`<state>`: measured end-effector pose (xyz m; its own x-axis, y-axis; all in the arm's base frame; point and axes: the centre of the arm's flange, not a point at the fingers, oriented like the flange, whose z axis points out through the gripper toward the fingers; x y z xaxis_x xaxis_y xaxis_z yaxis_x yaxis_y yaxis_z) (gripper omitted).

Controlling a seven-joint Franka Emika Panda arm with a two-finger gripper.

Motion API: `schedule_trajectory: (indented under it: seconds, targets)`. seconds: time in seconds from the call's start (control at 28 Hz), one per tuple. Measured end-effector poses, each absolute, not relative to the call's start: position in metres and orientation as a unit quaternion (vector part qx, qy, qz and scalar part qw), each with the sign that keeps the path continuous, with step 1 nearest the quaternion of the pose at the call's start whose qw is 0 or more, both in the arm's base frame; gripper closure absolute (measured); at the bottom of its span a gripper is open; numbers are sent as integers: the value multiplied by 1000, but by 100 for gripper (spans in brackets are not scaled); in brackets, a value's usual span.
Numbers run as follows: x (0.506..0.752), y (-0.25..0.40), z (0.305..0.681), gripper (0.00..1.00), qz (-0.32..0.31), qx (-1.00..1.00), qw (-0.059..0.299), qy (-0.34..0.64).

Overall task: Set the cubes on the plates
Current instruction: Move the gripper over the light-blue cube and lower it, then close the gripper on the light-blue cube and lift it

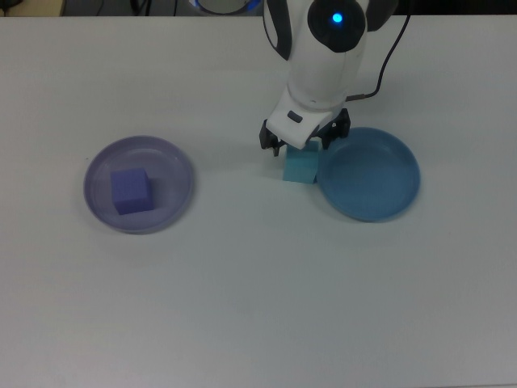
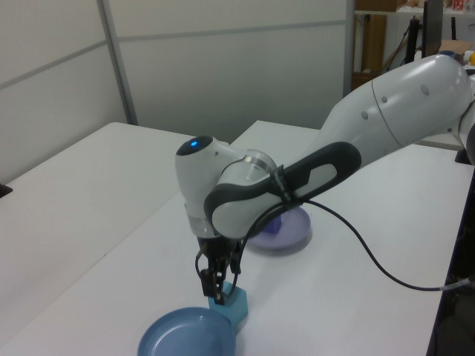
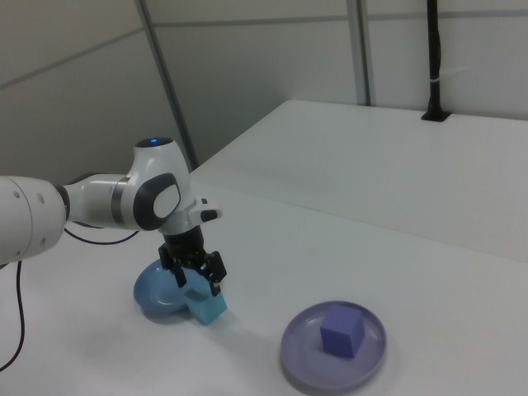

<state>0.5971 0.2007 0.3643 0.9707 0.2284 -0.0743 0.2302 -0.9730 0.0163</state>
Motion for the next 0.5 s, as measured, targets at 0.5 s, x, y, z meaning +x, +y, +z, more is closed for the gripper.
schedule_trajectory:
  seconds: [0.5]
  targets:
    - [587, 210, 341, 26, -43, 991, 15, 126]
